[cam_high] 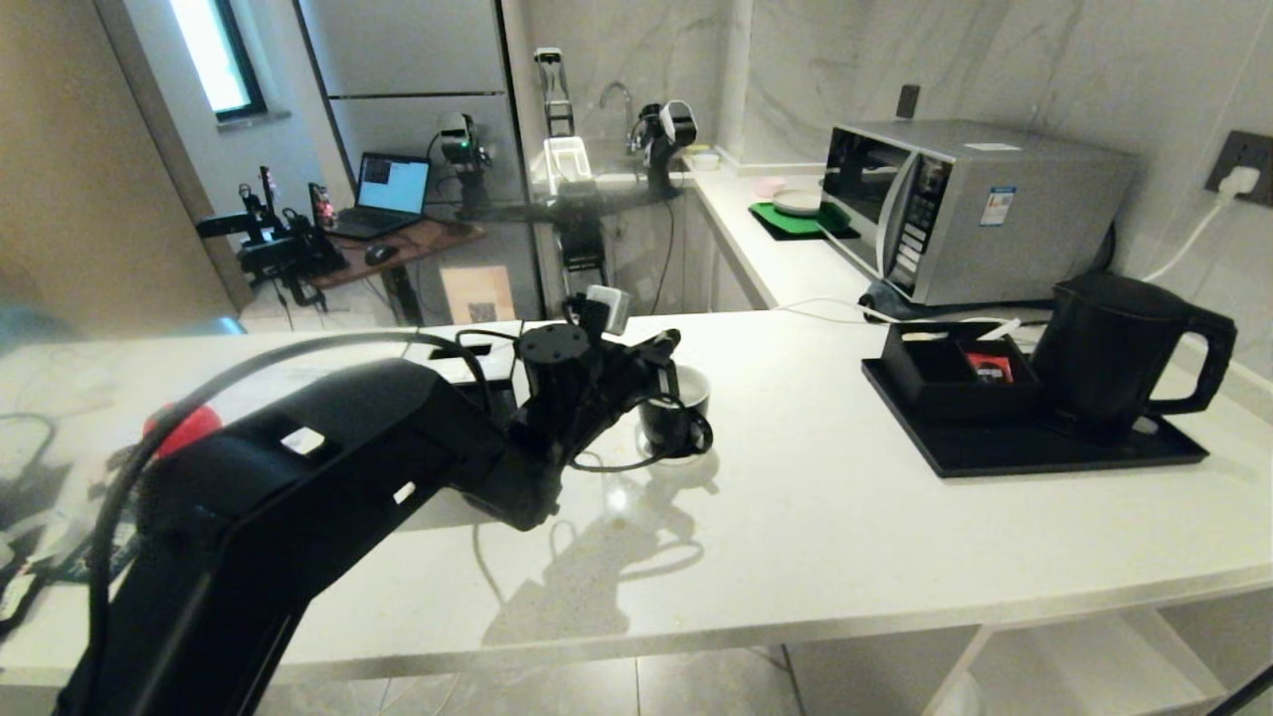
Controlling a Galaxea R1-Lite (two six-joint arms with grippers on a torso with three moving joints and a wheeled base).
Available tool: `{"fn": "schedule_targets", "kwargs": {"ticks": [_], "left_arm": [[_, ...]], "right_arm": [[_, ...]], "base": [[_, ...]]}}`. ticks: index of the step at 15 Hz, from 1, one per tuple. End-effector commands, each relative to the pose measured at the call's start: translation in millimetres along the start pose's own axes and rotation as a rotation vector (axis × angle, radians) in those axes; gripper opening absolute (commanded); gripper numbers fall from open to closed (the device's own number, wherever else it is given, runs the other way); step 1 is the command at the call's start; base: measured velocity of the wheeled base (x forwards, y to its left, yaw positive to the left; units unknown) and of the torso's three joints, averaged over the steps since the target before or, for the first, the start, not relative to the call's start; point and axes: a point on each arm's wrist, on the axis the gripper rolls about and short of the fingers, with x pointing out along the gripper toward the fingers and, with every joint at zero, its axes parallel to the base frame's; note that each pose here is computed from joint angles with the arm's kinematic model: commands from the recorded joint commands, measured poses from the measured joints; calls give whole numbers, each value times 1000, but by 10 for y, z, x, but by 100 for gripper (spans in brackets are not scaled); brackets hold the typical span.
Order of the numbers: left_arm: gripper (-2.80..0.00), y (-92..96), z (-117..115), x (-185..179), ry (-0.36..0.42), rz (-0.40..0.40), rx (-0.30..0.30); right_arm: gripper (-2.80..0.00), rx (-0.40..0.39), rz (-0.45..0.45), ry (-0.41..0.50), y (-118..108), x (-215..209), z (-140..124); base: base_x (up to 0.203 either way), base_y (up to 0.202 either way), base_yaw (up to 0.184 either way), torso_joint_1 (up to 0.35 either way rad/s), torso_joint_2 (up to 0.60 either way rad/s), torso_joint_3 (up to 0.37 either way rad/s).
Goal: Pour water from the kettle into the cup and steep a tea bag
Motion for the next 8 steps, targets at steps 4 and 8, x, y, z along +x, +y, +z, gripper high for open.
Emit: {"fn": "schedule_targets", "kwargs": {"ticks": [4, 8], "left_arm": [[-280, -92, 358, -28, -70, -18, 10], [-280, -167, 521, -42, -100, -33, 12]], "right_arm": [[-280, 0, 0, 0, 0, 1, 1], [-280, 0, 0, 2, 0, 1, 0]], "base": [[0, 0, 0, 0, 0, 0], [0, 0, 0, 0, 0, 0]]}}
